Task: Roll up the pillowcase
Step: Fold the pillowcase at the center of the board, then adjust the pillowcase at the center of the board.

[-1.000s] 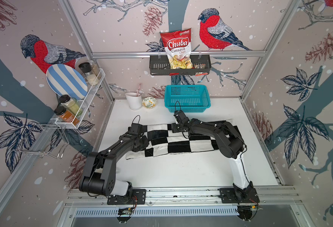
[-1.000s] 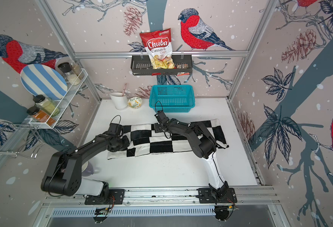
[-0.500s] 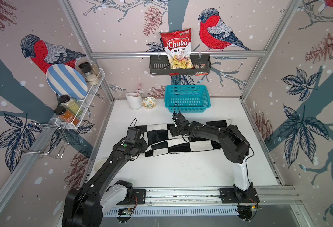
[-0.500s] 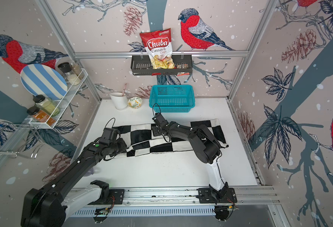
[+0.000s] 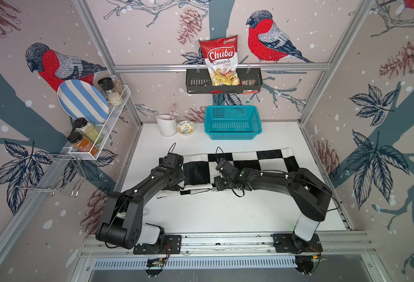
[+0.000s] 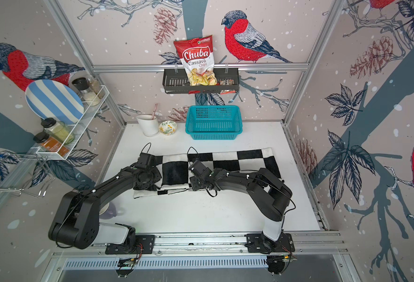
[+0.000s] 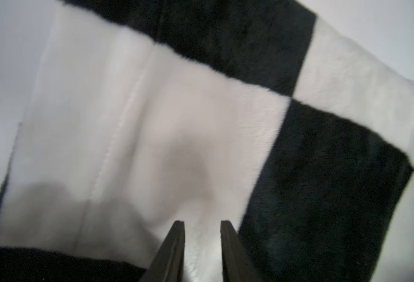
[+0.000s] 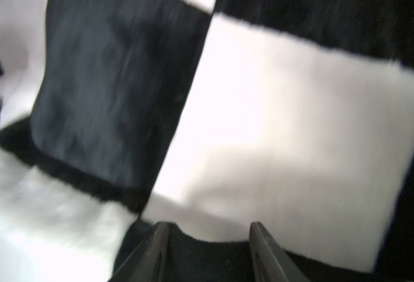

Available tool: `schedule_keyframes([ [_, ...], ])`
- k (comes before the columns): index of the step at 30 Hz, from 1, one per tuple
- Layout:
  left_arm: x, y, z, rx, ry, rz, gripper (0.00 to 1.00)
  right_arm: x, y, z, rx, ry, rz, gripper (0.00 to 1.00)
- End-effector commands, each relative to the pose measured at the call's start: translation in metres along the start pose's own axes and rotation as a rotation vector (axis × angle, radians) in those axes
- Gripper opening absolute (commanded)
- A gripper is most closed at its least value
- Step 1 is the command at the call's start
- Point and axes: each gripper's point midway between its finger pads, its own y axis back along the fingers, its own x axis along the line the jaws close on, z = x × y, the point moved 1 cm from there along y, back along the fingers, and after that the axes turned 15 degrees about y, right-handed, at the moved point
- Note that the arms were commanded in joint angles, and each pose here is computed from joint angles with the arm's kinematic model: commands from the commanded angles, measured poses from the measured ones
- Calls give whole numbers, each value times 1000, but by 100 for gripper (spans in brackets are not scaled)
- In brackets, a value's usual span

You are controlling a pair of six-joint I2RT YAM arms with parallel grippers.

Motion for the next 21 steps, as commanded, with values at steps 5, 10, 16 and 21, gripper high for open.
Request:
schedule_keyframes([
  [5,46,10,-22,27,111,81,27,13,21,-48,66,-51,-31,58],
  [10,40,57,0,-102,147,-16,26,-32,58,-23,-33,-143,-110,59],
  [16,16,58,14,-123,167,-128,29,-138,72,-24,-51,-324,-260,61],
  [21,-7,43,35,-157,85,-133,32,-205,73,-65,-6,-531,-356,61],
])
